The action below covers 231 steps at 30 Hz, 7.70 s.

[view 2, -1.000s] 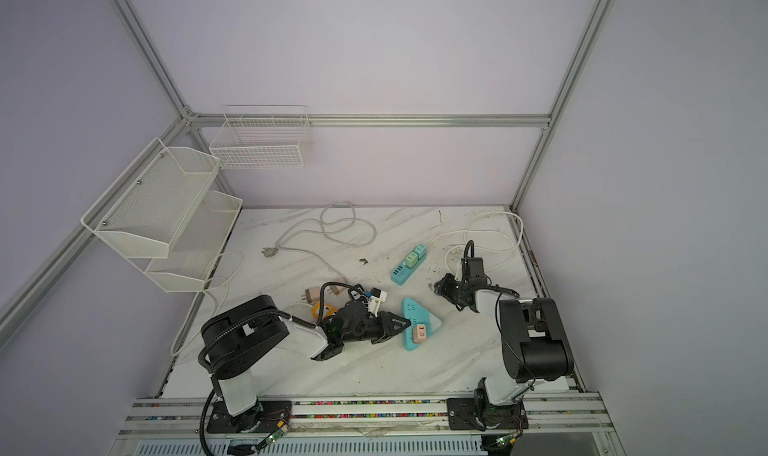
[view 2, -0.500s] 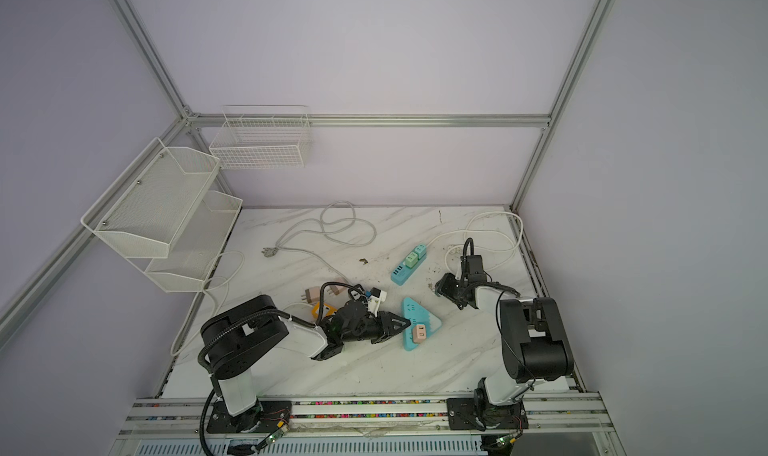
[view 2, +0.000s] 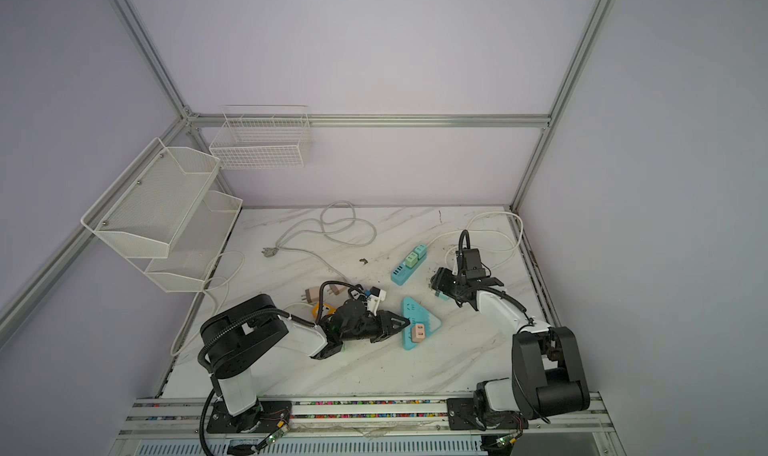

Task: Pull the plug off the socket
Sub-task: 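Lower the teal plug onto the table and open the right gripper, then move the right gripper to the pink plug on the triangular strip and grip it, then pull the pink plug from the strip with the right gripper while the left clamps it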

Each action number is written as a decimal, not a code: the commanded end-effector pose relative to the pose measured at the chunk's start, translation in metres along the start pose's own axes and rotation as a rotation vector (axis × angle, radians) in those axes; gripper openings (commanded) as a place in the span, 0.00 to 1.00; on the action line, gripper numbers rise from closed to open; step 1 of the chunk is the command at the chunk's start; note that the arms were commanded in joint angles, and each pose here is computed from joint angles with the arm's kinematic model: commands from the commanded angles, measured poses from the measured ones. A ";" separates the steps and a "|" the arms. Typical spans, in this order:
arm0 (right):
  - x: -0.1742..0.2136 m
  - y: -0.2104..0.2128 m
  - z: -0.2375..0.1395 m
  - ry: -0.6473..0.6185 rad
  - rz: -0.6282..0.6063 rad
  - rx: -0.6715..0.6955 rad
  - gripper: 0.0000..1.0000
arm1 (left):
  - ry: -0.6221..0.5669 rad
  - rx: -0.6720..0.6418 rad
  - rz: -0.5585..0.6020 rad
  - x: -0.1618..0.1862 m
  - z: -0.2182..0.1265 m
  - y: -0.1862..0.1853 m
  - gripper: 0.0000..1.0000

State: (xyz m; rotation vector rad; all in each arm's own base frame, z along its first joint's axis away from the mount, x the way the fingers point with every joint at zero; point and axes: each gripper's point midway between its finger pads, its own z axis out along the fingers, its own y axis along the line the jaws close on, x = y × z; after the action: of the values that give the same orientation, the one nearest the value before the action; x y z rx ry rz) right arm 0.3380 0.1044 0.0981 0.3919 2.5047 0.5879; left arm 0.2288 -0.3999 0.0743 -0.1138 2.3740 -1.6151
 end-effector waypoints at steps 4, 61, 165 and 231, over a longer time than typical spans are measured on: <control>0.029 0.025 -0.024 0.060 -0.115 0.041 0.69 | -0.002 -0.116 -0.006 -0.002 -0.006 0.030 0.00; 0.156 0.040 -0.049 0.247 -0.307 0.137 0.24 | 0.000 -0.099 0.005 -0.012 -0.006 0.021 0.00; 0.087 0.066 -0.073 0.083 -0.311 0.129 0.17 | 0.012 -0.063 -0.020 -0.007 -0.006 0.022 0.00; 0.102 0.063 -0.056 0.118 -0.285 0.135 0.08 | 0.035 -0.041 -0.034 -0.002 -0.003 0.022 0.00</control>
State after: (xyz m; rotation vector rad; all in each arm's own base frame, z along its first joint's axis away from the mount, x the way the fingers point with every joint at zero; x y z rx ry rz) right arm 0.2105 0.1856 0.1037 -0.0518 2.7891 0.3215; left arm 0.2505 -0.3957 0.0843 -0.1690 2.3122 -1.6605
